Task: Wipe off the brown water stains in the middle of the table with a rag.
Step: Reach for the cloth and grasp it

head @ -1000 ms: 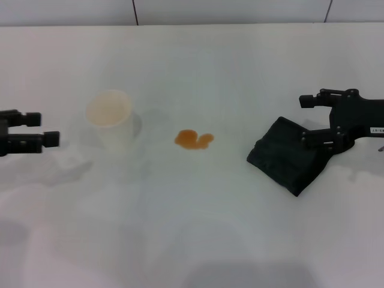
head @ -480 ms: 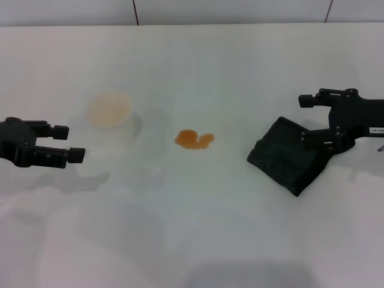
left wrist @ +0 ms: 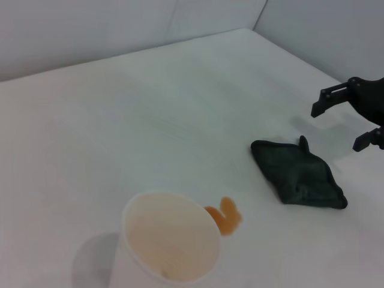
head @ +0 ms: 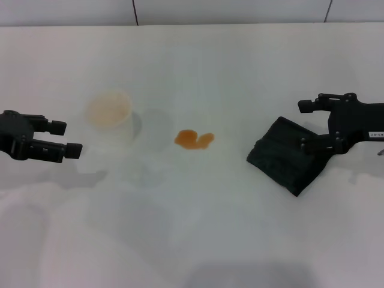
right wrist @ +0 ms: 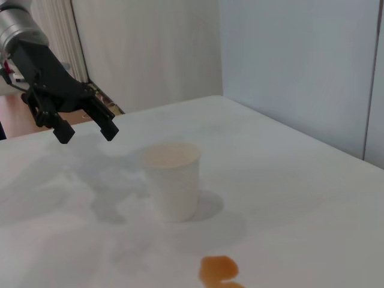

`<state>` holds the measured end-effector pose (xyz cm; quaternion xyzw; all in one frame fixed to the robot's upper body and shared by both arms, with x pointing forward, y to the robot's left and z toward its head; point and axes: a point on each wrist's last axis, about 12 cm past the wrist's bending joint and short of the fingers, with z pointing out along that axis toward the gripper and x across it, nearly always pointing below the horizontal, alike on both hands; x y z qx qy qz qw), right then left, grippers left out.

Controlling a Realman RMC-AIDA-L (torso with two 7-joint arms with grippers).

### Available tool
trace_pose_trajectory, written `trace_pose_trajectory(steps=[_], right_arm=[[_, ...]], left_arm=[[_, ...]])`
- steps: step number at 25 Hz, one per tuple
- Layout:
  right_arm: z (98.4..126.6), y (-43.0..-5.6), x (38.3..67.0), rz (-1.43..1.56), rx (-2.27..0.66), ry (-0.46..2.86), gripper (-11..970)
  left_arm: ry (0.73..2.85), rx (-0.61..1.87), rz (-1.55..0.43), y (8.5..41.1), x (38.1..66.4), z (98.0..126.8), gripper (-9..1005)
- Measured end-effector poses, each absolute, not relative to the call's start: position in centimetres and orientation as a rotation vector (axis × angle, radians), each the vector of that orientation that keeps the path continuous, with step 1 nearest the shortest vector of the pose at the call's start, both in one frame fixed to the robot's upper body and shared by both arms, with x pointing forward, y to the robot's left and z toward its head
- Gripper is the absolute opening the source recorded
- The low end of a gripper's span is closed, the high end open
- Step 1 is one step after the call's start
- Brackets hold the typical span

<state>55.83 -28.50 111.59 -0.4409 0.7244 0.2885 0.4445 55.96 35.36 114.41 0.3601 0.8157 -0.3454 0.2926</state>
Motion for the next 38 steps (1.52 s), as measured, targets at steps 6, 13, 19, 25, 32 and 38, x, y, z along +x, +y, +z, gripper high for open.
trace_pose_trajectory(steps=[6, 13, 19, 25, 32, 38], right_arm=[[111.6, -28.5, 55.9, 0.715, -1.094, 1.796, 854], [111.6, -28.4, 55.9, 0.716, -1.094, 1.795, 854], [111.4, -28.4, 55.8, 0.721, -1.090, 1.799, 854], [111.2, -28.3, 55.7, 0.719, -1.114, 1.811, 854], [113.2, -27.6, 55.5, 0.703, -1.245, 1.829, 853], [116.8, -25.8, 56.1, 0.570, -1.414, 1.929, 853]], left_arm=[[2.196, 0.966, -0.907, 35.6, 56.1, 114.7, 861], [2.196, 0.945, -0.859, 36.1, 56.4, 115.3, 861], [2.186, 0.951, -0.849, 35.5, 56.9, 115.5, 861], [2.179, 0.956, -0.846, 35.1, 57.4, 115.8, 861], [2.178, 0.956, -0.842, 35.2, 57.5, 115.9, 861], [2.170, 0.965, -0.834, 35.2, 57.6, 116.1, 861]])
